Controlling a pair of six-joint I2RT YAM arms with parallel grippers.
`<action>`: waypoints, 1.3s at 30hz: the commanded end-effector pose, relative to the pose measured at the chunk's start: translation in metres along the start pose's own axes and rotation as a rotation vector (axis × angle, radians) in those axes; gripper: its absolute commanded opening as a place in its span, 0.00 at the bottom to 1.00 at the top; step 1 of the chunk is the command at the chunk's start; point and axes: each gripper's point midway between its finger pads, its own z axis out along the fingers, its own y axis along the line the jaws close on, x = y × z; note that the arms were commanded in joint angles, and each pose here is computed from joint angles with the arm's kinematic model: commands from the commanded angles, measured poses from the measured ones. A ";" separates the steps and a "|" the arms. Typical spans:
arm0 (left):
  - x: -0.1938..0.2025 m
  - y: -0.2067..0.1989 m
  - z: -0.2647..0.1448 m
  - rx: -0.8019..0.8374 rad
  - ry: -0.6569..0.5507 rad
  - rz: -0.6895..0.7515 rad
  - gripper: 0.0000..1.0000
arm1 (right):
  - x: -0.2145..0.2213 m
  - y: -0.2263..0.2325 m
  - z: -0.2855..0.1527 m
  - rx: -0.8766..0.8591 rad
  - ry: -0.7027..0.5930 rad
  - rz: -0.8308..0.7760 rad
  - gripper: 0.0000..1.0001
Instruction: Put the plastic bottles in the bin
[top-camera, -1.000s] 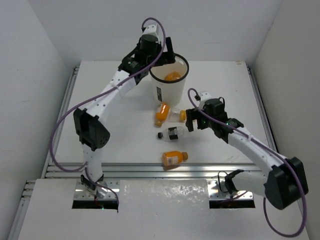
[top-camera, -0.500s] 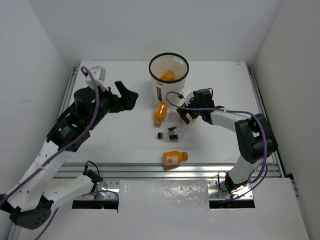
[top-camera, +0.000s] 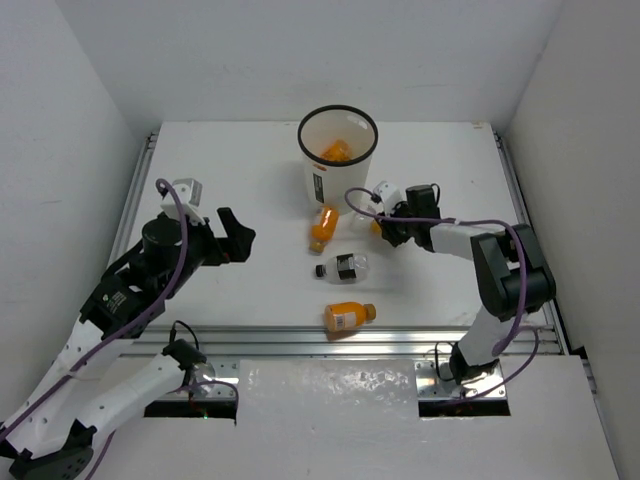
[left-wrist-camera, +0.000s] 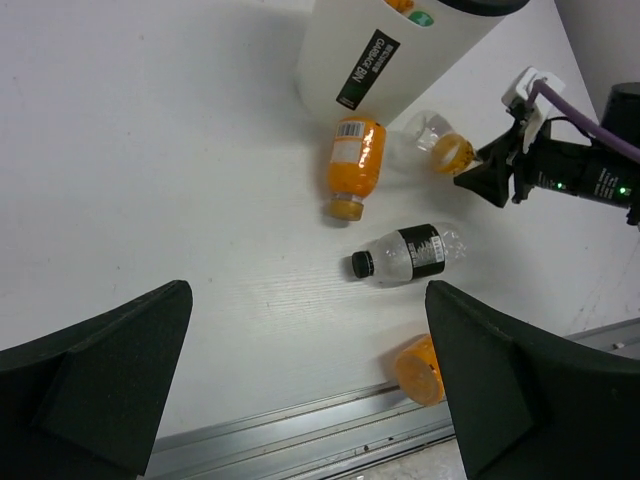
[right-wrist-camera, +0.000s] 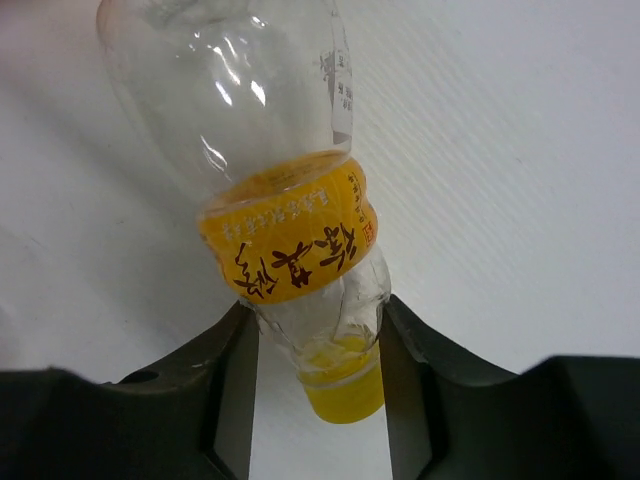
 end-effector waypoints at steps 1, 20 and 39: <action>-0.003 -0.007 0.006 0.026 -0.017 -0.023 1.00 | -0.037 -0.034 -0.034 0.190 -0.094 0.087 0.28; -0.007 -0.226 0.048 0.930 0.009 -0.100 1.00 | -0.169 0.162 -0.242 -0.703 -0.713 0.547 0.00; -0.098 -0.188 0.131 0.327 -0.169 -0.071 0.00 | -0.108 0.083 -0.223 0.006 -0.482 0.804 0.99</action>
